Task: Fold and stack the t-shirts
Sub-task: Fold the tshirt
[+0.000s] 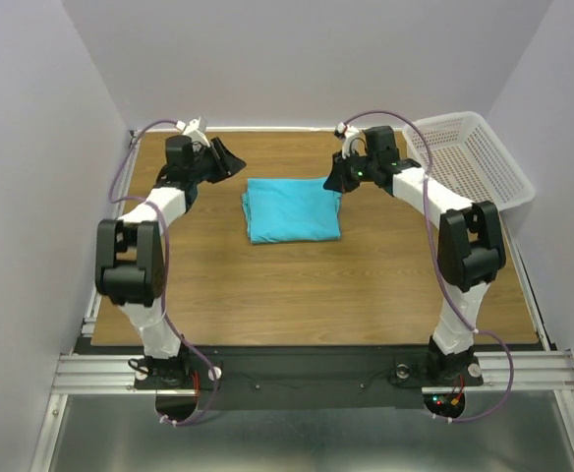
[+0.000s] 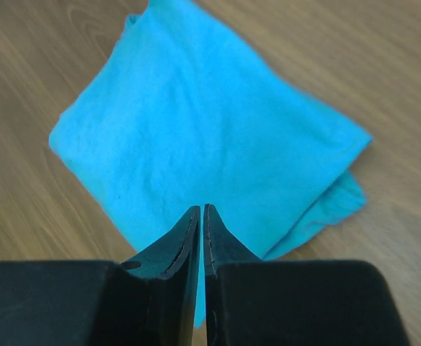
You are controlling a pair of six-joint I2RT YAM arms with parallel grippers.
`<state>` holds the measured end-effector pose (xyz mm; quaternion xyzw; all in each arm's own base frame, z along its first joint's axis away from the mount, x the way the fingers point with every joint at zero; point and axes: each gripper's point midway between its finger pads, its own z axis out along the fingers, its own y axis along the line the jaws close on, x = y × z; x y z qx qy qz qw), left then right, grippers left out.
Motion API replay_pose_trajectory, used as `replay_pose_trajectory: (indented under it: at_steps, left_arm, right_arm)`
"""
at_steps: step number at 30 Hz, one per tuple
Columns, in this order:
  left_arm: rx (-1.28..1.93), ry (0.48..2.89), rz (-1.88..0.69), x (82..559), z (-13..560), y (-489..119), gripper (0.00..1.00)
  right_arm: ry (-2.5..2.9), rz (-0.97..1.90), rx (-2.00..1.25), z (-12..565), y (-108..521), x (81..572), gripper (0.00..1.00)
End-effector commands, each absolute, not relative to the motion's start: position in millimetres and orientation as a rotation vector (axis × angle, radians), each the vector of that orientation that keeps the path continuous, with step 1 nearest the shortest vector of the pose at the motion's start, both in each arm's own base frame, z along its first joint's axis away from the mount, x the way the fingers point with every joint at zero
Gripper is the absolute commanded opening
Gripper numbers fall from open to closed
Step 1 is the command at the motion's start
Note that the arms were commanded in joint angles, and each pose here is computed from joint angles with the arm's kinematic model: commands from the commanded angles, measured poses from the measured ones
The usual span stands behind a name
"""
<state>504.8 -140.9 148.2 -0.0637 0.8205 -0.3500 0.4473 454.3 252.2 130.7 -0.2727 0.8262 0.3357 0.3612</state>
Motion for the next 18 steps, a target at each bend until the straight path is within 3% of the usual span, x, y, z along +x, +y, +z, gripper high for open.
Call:
replay_pose_trajectory:
  at_steps: [1,8,11,18]
  left_arm:
    - [-0.011,1.933,-0.805,474,202,-134,0.54]
    - [0.097,2.038,-1.075,389,161,-186,0.54]
    - [0.125,2.095,-1.133,366,138,-213,0.54]
    - [0.076,2.172,-1.129,365,89,-227,0.52]
  right_arm:
    - [2.118,0.683,-0.675,137,230,468,0.12]
    - [2.174,1.034,-0.763,119,255,416,0.01]
    - [2.207,1.030,-0.768,105,252,409,0.01]
    - [2.352,1.008,-0.731,55,243,399,0.01]
